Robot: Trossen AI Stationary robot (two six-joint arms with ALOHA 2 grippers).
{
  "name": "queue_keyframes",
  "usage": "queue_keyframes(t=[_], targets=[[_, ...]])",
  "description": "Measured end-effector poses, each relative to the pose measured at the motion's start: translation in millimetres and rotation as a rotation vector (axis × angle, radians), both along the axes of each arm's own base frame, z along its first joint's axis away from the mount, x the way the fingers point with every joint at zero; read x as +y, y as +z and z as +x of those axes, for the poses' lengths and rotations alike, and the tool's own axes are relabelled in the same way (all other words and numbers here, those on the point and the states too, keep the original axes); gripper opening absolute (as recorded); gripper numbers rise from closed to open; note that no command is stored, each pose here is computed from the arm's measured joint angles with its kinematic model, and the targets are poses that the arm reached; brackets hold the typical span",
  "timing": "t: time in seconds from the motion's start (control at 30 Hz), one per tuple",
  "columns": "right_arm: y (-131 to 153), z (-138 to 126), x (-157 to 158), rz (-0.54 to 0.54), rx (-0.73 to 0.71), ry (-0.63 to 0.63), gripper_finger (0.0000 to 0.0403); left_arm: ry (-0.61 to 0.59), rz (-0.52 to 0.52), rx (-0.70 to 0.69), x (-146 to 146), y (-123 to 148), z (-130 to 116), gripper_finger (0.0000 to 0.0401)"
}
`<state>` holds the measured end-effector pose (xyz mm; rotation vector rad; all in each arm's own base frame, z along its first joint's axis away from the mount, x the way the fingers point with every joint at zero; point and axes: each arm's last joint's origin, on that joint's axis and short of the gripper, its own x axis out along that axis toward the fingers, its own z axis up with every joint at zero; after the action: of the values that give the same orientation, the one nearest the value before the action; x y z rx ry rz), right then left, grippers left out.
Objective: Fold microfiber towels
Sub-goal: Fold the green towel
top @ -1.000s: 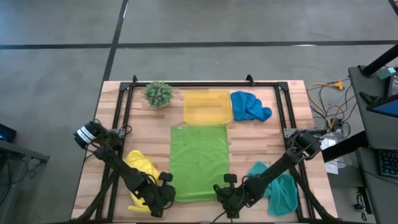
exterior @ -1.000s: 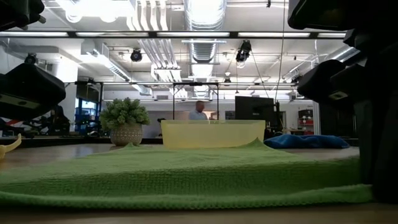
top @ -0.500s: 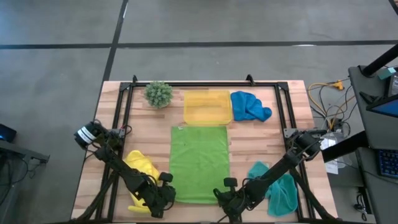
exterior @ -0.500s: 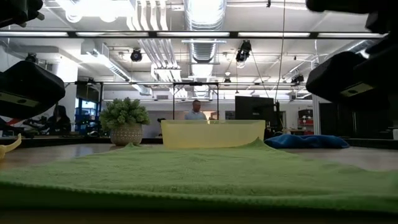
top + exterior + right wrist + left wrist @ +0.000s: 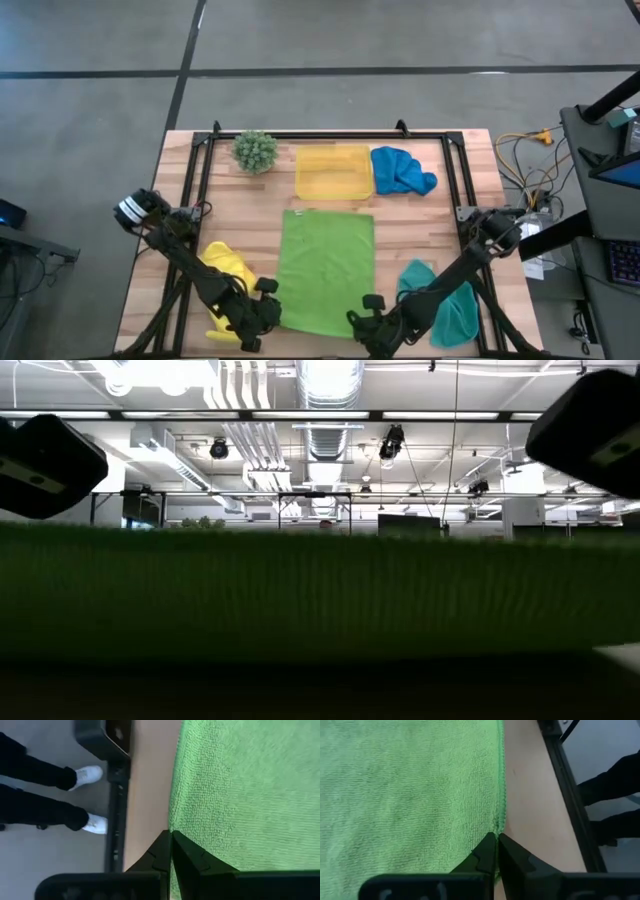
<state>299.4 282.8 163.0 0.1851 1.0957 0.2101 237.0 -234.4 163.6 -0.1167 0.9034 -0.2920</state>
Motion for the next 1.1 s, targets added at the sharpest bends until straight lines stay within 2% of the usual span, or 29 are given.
queue_keyframes(t=[0.17, 0.57, 0.83, 1.1], targets=[[19, -4, -2, 0.028, -0.038, -0.010, 0.0008, -0.001, -0.014, -0.014, 1, 6, -1, 0.0000], [38, -11, -11, 0.013, -0.025, -0.014, 0.0008, 0.030, -0.027, -0.074, 6, 25, -4, 0.0000], [47, -10, -17, 0.018, -0.038, -0.015, 0.0008, 0.078, 0.016, -0.089, 19, 36, -5, 0.0000], [55, -8, -40, -0.023, -0.018, -0.037, 0.0008, 0.134, 0.069, -0.075, 34, 39, -2, 0.0000]])
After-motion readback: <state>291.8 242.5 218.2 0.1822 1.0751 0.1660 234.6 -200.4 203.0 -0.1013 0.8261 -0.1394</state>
